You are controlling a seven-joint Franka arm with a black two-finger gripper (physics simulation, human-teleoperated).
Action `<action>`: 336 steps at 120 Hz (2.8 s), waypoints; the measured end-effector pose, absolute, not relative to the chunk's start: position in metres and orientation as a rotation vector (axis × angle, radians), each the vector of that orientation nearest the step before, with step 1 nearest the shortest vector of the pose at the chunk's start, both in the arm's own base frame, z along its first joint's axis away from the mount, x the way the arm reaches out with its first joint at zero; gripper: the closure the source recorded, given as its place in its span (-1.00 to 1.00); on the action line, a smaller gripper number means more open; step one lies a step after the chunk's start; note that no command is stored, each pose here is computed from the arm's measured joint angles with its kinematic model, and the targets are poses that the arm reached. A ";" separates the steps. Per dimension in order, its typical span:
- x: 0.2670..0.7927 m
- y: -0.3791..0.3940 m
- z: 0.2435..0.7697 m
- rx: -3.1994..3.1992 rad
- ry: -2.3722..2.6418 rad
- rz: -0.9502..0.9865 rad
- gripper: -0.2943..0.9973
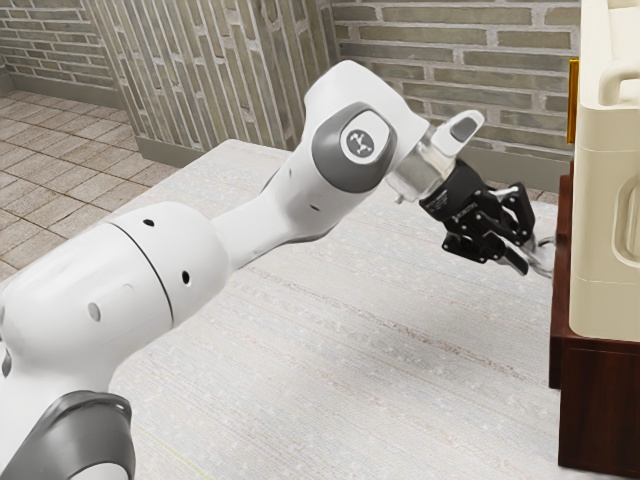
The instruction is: Pull the drawer handle with one arm to open the drawer
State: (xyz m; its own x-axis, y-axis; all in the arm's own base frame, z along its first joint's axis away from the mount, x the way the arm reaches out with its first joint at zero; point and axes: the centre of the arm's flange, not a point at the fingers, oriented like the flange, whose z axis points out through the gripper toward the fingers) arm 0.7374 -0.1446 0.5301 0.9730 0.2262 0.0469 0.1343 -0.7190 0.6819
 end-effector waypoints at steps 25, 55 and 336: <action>0.736 -0.141 0.530 2.406 0.253 0.165 0.50; 0.733 -0.125 0.534 2.430 0.274 0.179 0.50; 0.696 -0.024 0.547 2.613 0.418 0.207 0.46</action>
